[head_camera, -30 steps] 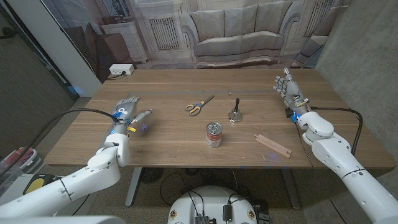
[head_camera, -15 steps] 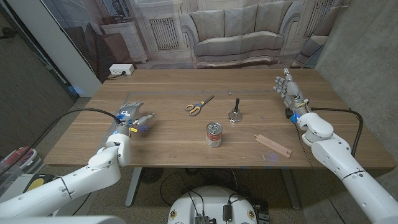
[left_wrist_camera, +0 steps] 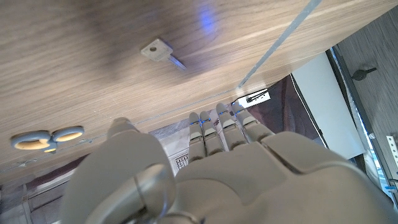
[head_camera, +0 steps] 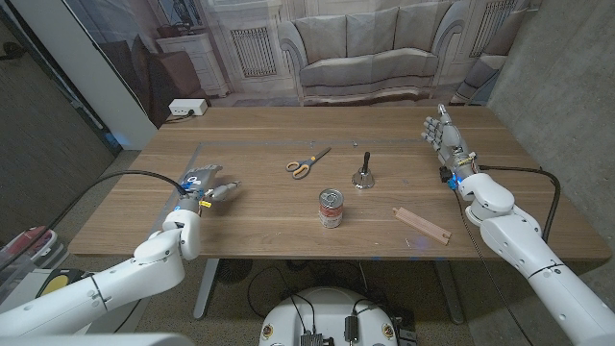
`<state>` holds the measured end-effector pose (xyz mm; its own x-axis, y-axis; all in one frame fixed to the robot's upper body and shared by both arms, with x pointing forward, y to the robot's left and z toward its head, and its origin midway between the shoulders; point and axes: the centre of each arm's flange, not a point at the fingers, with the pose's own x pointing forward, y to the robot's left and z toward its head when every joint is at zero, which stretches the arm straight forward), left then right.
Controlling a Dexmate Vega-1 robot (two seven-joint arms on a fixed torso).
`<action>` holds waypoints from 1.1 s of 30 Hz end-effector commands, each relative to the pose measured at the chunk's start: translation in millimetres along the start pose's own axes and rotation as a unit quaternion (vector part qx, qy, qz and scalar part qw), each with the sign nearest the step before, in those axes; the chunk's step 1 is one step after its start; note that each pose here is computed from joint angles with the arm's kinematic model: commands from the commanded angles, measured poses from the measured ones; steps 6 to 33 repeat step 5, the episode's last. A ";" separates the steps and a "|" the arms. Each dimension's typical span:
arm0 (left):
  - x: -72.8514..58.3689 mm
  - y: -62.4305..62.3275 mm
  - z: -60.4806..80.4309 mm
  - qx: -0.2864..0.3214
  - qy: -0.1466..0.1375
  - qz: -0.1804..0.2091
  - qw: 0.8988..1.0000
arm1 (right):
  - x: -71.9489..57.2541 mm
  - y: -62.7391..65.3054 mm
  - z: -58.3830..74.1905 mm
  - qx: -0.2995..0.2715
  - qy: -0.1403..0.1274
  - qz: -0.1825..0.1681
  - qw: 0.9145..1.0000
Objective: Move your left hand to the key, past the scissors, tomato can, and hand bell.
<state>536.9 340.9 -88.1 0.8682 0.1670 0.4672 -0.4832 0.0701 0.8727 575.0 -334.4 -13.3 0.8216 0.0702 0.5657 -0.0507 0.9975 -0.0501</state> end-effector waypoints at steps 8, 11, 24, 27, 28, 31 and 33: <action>2.7 0.3 5.9 -0.006 -0.009 0.001 1.000 | -5.7 -5.4 1.6 -0.006 0.007 -0.003 1.000; 2.7 0.3 5.9 -0.006 -0.009 0.001 1.000 | -5.7 -5.4 1.6 -0.006 0.007 -0.003 1.000; 2.7 0.3 5.9 -0.006 -0.009 0.001 1.000 | -5.7 -5.4 1.6 -0.006 0.007 -0.003 1.000; 2.7 0.3 5.9 -0.006 -0.009 0.001 1.000 | -5.7 -5.4 1.6 -0.006 0.007 -0.003 1.000; 2.7 0.3 5.9 -0.006 -0.009 0.001 1.000 | -5.7 -5.4 1.6 -0.006 0.007 -0.003 1.000; 2.7 0.3 5.9 -0.006 -0.009 0.001 1.000 | -5.7 -5.4 1.6 -0.006 0.007 -0.003 1.000; 2.7 0.3 5.9 -0.006 -0.009 0.001 1.000 | -5.7 -5.4 1.6 -0.006 0.007 -0.003 1.000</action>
